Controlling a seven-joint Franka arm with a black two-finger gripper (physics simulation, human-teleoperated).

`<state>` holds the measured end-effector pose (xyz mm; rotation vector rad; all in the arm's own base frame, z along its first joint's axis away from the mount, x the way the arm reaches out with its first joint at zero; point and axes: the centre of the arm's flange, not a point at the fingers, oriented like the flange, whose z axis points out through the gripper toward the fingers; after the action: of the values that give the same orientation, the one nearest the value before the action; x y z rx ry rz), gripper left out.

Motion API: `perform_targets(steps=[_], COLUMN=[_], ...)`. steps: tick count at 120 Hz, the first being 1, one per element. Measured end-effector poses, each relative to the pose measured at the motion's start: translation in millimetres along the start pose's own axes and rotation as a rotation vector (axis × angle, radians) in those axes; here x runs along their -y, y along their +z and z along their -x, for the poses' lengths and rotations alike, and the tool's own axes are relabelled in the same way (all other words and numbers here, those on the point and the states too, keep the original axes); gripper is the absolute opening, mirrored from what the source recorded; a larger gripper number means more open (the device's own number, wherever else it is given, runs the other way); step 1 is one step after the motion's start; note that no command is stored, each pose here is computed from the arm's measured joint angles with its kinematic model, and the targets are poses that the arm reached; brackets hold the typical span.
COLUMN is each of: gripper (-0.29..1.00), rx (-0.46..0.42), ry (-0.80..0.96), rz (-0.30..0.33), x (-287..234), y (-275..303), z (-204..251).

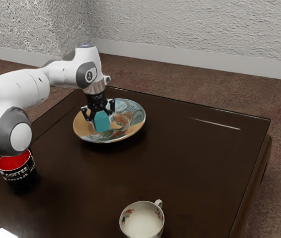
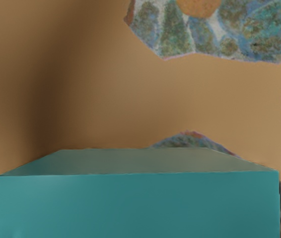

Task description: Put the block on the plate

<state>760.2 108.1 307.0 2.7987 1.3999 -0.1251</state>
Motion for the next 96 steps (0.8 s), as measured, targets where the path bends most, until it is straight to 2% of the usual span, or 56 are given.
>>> perform_targets(steps=[23, 44, 52, 66, 74, 85, 96], gripper=[0.58, 0.65, 0.66, 0.68, 0.69, 0.69, 0.70], rx=[0.034, -0.001, 0.009, -0.032, -0.059, -0.065, -0.042], ry=[0.057, 0.114, 0.160, 0.318, 0.397, 0.490, 0.592], rz=[-0.017, 0.011, -0.004, 0.019, 0.003, -0.018, -0.046], x=[2, -3, 1, 0, 23, 55, 62], y=[1, -51, -79, -186, -237, -273, -275], z=[4, 22, 63, 179, 240, 285, 308])
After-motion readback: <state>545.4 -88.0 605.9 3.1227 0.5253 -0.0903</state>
